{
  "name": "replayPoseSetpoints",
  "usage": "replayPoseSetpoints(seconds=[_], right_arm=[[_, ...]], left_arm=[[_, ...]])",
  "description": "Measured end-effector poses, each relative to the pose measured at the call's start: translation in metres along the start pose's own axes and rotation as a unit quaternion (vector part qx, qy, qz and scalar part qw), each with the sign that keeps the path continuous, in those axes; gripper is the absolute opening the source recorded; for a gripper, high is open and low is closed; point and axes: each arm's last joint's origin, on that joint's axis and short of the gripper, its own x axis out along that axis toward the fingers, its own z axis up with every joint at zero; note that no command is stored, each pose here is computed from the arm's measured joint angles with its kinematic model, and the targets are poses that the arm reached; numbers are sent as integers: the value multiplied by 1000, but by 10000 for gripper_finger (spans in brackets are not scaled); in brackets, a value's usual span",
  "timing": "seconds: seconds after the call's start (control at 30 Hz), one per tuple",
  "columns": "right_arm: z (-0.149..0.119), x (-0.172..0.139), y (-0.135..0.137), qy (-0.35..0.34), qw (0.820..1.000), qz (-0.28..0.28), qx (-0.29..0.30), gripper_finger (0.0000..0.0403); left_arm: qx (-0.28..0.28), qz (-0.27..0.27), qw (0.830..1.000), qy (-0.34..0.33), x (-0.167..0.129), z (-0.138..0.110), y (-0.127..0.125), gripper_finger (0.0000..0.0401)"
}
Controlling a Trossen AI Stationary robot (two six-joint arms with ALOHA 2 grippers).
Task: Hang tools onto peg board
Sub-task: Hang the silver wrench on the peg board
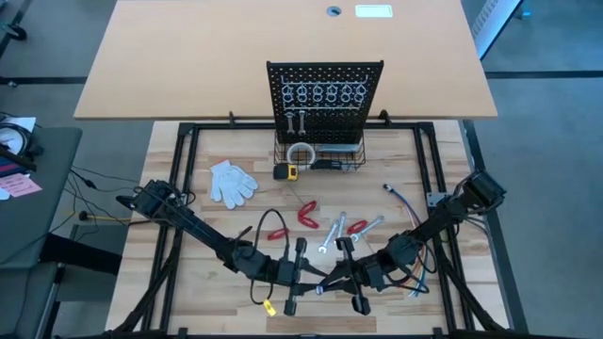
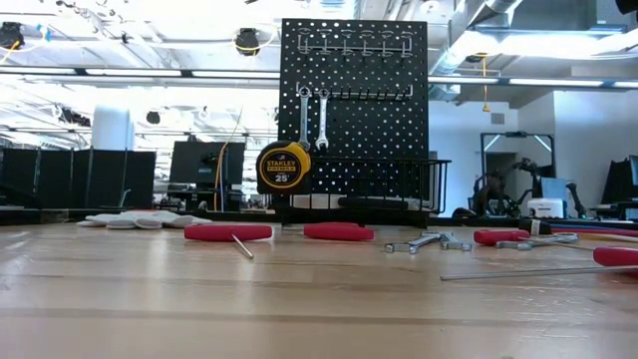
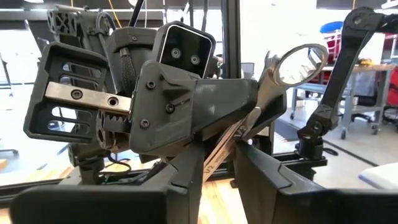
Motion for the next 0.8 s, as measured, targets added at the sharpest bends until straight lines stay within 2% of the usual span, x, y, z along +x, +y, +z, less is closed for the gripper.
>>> replayPoseSetpoints(seconds=[0.17,0.27,0.6,0.8], right_arm=[[0,-1,1,2,1000,-5,3,37],[2,-2,5,1,1000,-11,6,37],[5,-6,13,10,999,-28,18,36],[3,-5,11,-29,997,-51,47,36]], left_arm=[[20,5,1000,10,-1,-2,-2,47],[36,3,999,23,-1,-4,-3,47],[49,2,997,52,-2,-8,-5,172],[47,12,997,66,0,-11,1,188]])
